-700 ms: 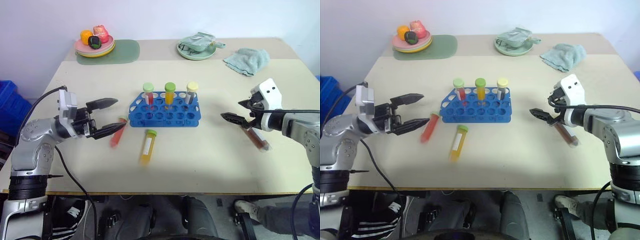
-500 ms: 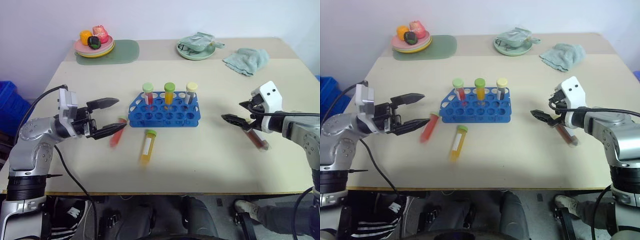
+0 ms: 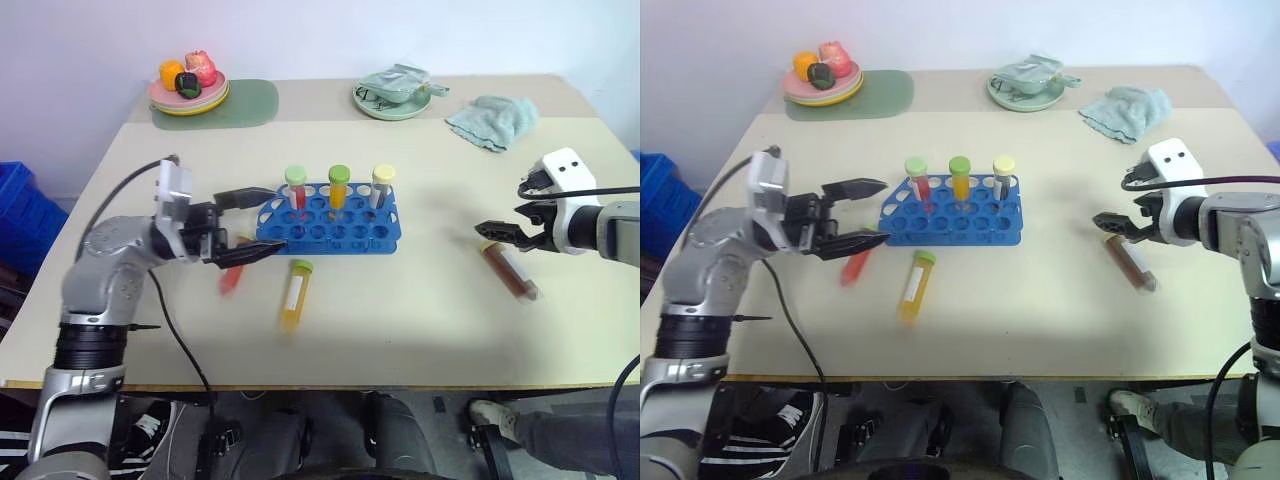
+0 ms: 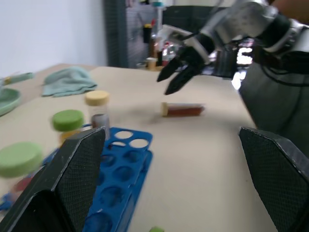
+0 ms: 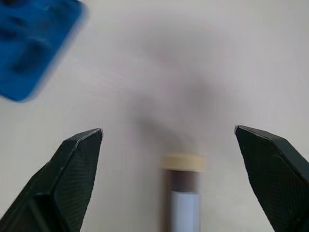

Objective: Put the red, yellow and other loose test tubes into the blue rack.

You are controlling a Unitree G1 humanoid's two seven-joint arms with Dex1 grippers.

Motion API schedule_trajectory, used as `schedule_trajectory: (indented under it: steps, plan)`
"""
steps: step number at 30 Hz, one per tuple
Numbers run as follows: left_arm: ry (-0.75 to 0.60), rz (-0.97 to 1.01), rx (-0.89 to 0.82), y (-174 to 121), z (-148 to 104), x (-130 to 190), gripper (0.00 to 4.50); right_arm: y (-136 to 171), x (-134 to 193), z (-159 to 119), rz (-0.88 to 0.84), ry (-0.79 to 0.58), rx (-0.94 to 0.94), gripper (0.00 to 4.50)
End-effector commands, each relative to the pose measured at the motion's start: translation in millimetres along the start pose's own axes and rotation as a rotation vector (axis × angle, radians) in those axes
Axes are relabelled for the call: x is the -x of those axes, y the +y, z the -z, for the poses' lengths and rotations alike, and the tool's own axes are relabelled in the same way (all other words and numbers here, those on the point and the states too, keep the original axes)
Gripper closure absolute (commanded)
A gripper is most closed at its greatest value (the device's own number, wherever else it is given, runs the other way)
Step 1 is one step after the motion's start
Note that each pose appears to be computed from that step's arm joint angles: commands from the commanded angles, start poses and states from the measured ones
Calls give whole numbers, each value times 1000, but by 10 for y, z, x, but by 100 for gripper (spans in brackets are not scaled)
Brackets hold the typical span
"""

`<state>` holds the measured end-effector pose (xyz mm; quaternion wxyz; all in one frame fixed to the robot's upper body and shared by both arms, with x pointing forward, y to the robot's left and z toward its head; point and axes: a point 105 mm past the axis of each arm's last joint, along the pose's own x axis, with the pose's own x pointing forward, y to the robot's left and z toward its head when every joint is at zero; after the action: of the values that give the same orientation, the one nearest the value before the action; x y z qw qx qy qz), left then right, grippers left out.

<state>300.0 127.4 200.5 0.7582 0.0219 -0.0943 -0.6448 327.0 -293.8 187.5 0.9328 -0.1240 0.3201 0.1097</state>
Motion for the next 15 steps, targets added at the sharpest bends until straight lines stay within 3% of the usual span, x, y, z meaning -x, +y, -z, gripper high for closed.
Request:
schedule_trajectory:
  steps: [1, 15]
  plan:
    - [-9, 36, -54, -29, -64, -55, 3, -162, 62, -38, 77, 18, 17, 0]
    - [-7, 11, -55, -71, 58, -7, 3, -57, -51, 50, 4, 123, -67, 0]
